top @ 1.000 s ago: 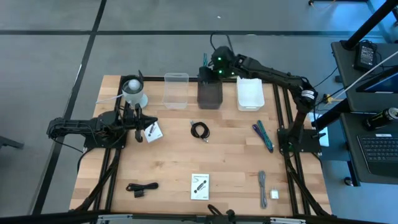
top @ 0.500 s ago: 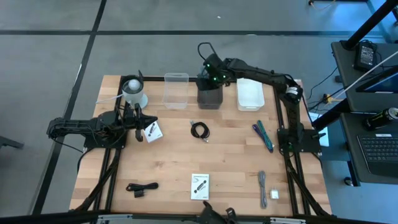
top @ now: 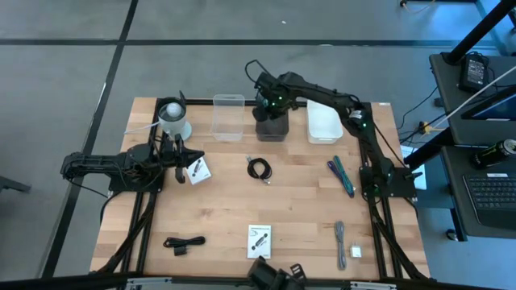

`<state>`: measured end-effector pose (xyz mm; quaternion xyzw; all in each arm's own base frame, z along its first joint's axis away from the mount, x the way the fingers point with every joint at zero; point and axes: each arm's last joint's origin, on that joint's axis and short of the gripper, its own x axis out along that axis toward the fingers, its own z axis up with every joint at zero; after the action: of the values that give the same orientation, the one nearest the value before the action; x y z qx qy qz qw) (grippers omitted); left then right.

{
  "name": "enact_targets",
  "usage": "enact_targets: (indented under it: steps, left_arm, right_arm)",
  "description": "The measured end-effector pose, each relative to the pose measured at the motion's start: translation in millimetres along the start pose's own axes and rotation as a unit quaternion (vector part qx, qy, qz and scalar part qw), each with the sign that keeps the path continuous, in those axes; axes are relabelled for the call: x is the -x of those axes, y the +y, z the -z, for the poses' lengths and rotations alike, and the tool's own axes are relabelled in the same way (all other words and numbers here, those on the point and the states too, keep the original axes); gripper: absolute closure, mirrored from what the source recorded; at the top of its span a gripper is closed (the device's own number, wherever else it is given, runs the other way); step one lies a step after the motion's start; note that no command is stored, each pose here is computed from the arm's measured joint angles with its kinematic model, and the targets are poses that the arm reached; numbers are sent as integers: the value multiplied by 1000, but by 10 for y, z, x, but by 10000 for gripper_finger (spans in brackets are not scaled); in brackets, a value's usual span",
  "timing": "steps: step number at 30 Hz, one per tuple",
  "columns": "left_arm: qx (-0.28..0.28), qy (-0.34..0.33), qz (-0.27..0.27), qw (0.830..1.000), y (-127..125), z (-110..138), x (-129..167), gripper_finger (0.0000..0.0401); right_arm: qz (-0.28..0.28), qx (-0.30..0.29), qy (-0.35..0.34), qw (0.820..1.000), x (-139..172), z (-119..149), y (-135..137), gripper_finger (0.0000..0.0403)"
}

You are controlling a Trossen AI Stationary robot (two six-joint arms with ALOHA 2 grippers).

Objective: Pick and place items into bin
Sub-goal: Put the left blue charger cable into the black bin

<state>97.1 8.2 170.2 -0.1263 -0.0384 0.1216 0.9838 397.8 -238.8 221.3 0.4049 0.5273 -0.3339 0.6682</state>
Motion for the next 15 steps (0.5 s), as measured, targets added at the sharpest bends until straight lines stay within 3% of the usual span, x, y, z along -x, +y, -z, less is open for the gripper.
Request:
enact_targets:
  steps: [8,15]
  left_arm:
    - [10,0,1,1000,0,1,0,399]
    - [13,0,1,1000,0,0,0,399]
  right_arm:
    - [10,8,21,1000,-210,-26,-27,390]
    - [11,5,21,1000,-214,-50,-66,356]
